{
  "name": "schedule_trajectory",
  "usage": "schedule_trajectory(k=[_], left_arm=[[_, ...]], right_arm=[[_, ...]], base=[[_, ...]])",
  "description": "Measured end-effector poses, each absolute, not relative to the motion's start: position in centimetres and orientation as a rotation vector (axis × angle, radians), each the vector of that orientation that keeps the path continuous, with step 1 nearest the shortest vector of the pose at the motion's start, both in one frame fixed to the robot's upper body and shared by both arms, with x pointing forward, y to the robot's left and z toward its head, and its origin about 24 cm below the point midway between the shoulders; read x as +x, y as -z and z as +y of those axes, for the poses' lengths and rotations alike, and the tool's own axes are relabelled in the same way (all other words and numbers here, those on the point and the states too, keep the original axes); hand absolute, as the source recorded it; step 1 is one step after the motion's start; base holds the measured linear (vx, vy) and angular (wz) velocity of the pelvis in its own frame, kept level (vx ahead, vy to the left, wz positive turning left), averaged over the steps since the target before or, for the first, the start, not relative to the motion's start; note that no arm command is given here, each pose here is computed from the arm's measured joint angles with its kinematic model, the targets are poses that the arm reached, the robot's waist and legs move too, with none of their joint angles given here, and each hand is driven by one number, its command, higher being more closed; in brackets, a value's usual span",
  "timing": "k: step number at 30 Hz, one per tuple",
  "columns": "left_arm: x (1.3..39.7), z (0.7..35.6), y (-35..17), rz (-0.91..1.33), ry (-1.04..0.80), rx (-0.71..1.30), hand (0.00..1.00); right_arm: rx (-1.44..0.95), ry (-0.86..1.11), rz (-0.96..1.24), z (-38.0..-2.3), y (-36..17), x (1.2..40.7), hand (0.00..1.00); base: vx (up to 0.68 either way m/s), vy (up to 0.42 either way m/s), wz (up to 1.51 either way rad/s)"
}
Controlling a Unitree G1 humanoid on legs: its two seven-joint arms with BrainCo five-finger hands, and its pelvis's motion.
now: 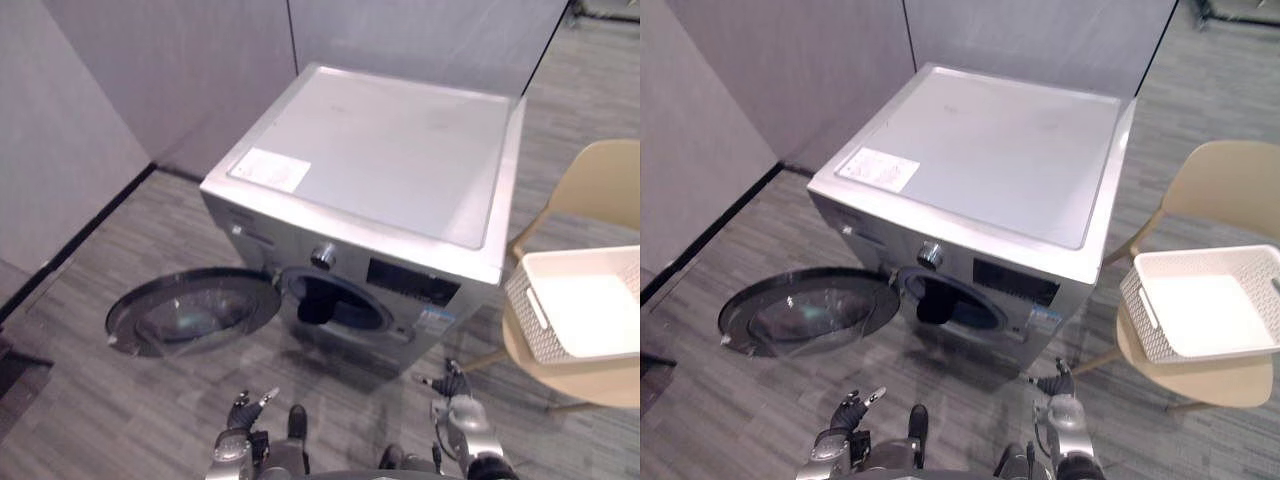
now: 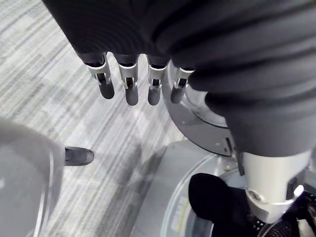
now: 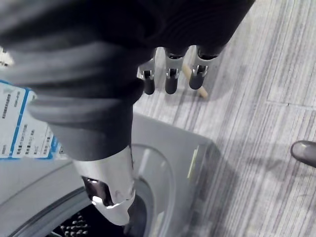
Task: Pick up the laundry basket with both hands and put the clothes into the washing machine.
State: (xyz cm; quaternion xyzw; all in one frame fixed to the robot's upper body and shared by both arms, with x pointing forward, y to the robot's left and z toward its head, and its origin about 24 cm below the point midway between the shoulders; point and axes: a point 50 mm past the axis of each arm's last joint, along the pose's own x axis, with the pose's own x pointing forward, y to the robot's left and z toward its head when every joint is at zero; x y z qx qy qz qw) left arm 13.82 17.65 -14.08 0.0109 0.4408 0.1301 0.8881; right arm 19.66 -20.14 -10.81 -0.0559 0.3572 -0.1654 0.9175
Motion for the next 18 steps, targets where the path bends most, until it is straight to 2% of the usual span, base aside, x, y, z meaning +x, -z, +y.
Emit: schedule_trajectory(k=[7, 9, 12, 18], left_arm=[[14.5, 17.5, 14.1, 0.912, -0.228, 0.059, 0.0], [15.8, 18.4, 13.6, 0.882, -0.2, 0.127, 0.0], [15.3, 19.5, 13.6, 0.894, -0.223, 0.16, 0.0], [14.9, 19.7, 13.7, 0.893, -0.267, 0.137, 0.0]], right_arm=[[-0.169, 0.352, 0.765, -21.6, 10.9, 20.0, 0.0], [-0.159, 0.345, 0.807, -21.2, 11.6, 19.5, 0.0], [-0.165, 0.352, 0.861, -21.4, 12.3, 18.2, 0.0], [-0.156, 0.347, 0.895, -21.0, 12.9, 17.2, 0.0]], base=[[-0.22, 0.207, -0.18], [-0.25, 0.245, 0.02], [-0.25, 0.196, -0.17], [-0.22, 0.011, -0.21]])
